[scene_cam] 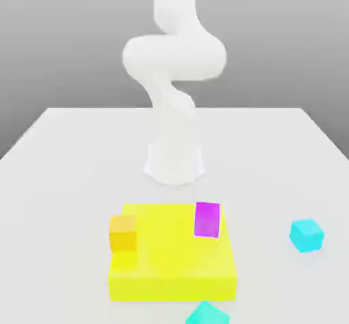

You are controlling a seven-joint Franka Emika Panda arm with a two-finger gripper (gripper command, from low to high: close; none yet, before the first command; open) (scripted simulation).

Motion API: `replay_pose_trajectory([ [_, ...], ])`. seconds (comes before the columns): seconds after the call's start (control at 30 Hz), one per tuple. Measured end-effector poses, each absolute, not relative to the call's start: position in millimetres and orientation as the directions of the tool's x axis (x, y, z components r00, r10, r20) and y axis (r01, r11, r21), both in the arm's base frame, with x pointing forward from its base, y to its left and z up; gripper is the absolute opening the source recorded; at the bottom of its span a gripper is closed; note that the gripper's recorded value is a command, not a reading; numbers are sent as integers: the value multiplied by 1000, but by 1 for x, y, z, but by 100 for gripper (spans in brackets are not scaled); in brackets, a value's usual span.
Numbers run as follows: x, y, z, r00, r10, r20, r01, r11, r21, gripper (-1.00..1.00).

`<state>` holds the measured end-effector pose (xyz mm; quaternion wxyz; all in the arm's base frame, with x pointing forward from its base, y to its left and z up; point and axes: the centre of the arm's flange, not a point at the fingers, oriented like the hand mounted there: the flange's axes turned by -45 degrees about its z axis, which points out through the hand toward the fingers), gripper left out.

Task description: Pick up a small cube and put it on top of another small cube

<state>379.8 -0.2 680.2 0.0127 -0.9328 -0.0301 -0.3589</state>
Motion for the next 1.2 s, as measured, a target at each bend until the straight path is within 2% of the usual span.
replay_pose_trajectory([
  [0.27, 470, 13, 562, 822, 259, 507, 295, -955, 10, 0],
  [0.5, 516, 33, 444, 823, 443, 356, 470, -882, 10, 0],
  [0.73, 532, 51, 321, 762, 617, 193, 628, -778, 9, 0],
  [0.97, 523, 53, 206, 652, 758, 21, 758, -652, 3, 0],
  [1.1, 521, 53, 148, 635, 773, 1, 773, -635, 2, 0],
  [1.13, 521, 53, 137, 635, 773, 0, 773, -635, 1, -100],
  [1.2, 521, 53, 137, 635, 773, 0, 773, -635, 0, -100],
])
